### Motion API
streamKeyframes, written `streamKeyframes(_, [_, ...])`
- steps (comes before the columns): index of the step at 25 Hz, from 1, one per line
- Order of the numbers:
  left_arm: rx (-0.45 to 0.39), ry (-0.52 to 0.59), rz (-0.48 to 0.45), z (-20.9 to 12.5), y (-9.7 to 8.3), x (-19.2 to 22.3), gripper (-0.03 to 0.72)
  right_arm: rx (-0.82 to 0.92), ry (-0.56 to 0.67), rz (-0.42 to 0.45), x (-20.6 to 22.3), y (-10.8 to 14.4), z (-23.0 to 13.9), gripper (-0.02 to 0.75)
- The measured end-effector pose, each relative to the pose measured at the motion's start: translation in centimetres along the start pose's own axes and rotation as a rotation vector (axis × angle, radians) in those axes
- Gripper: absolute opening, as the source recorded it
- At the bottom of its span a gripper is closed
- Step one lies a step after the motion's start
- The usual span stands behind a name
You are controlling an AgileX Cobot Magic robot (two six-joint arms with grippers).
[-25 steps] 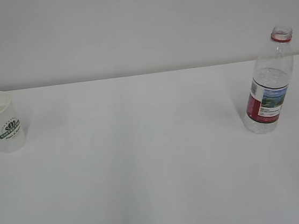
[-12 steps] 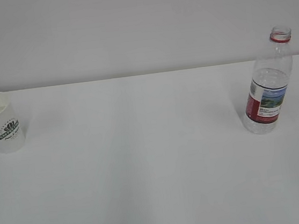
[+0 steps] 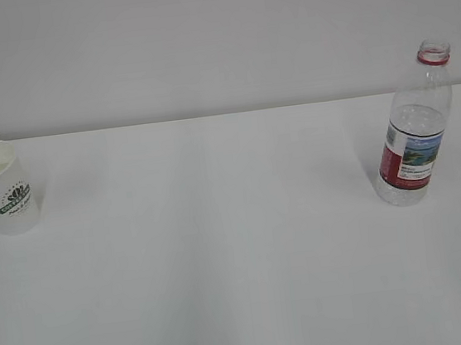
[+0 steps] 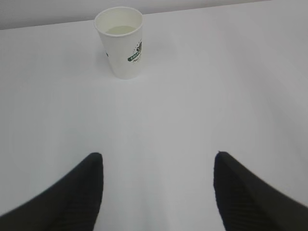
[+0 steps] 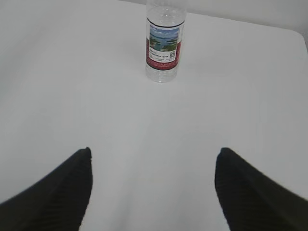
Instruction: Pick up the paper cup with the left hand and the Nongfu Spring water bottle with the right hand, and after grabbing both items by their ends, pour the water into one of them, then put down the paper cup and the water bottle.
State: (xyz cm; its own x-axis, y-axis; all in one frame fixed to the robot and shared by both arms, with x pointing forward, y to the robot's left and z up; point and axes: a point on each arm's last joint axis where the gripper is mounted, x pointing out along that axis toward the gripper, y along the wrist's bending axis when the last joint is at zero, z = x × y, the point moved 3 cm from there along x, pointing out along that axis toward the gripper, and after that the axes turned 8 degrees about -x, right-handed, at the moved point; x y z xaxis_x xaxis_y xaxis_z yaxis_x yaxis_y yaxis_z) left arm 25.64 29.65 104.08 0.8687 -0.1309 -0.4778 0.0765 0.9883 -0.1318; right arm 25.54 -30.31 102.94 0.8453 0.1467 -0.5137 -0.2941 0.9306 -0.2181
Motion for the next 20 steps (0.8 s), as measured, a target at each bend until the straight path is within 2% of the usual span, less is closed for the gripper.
streamKeyframes(3, [-0.002, 0.0, 0.0, 0.0, 0.0, 0.0, 0.524, 0.0, 0.0, 0.0, 0.0, 0.0, 0.0, 0.624])
streamKeyframes(8, [-0.002, 0.0, 0.0, 0.0, 0.0, 0.0, 0.52, 0.0, 0.0, 0.0, 0.0, 0.0, 0.0, 0.629])
streamKeyframes(15, [-0.002, 0.0, 0.0, 0.0, 0.0, 0.0, 0.517, 0.0, 0.0, 0.0, 0.0, 0.0, 0.0, 0.554])
streamKeyframes(20, [-0.002, 0.0, 0.0, 0.0, 0.0, 0.0, 0.516, 0.0, 0.0, 0.0, 0.0, 0.0, 0.0, 0.537])
